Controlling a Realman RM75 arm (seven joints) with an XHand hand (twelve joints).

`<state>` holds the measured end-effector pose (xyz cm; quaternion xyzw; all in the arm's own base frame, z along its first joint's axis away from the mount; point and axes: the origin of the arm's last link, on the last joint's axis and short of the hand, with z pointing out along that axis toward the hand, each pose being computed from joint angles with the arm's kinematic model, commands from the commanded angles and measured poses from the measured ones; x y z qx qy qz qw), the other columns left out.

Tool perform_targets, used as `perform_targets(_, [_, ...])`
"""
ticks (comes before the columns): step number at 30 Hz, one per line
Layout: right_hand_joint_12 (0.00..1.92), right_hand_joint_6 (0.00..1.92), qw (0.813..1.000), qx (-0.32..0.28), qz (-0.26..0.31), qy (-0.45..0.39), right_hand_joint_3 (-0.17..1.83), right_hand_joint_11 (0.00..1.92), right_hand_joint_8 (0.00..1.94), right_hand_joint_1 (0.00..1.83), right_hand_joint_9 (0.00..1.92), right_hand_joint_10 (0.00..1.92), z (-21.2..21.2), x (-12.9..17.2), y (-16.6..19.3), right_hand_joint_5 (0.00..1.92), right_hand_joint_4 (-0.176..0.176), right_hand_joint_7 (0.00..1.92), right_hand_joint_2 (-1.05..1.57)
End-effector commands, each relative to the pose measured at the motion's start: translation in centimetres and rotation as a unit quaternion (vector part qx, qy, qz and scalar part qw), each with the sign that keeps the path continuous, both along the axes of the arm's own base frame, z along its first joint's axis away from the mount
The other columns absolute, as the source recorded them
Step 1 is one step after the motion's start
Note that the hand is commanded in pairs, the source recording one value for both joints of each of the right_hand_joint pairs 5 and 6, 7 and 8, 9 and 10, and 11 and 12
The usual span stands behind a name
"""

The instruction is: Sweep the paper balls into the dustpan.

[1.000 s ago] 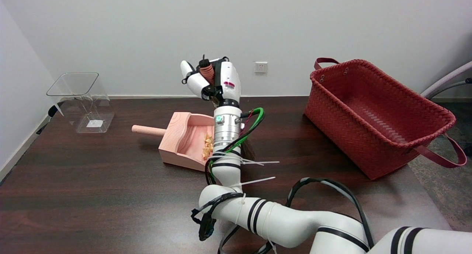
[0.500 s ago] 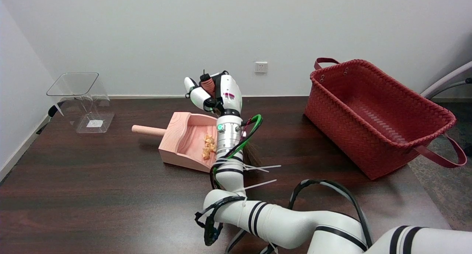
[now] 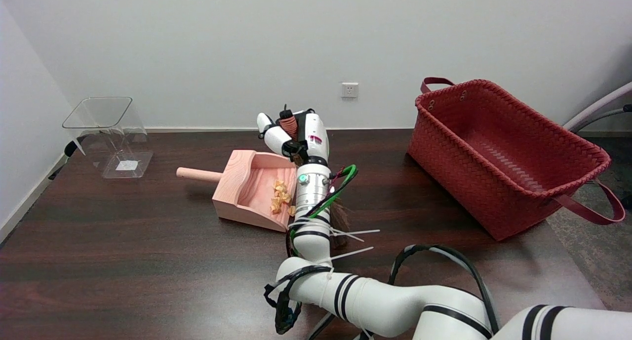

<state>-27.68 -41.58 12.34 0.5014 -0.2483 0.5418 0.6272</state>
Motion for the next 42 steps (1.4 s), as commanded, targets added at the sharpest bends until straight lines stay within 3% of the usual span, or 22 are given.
perform_targets(1, [1.92,1.92,0.989,0.002,0.044,-0.144,0.22,1.92,1.92,0.63,1.92,1.92,0.0,0.9,-0.2,1.92,0.0,1.92,1.57])
perform_targets(6, [1.92,1.92,0.98,0.0,0.039,-0.194,0.21,1.92,1.92,0.62,1.92,1.92,-0.7,0.9,-0.4,1.92,0.0,1.92,1.57])
perform_targets(14, [1.92,1.92,0.937,0.021,0.036,-0.346,0.21,1.92,1.92,0.6,1.92,1.92,-1.0,-0.9,-1.2,1.92,0.0,1.92,1.57])
perform_targets(20, [1.92,1.92,0.917,0.028,0.041,-0.396,0.22,1.92,1.92,0.59,1.92,1.92,-0.4,-1.7,-1.4,1.92,0.0,1.92,1.57])
perform_targets(42, [1.92,1.92,0.907,0.02,0.098,-0.41,0.16,1.92,1.92,0.59,1.92,1.92,1.6,-0.3,-1.7,1.92,0.0,1.92,1.57])
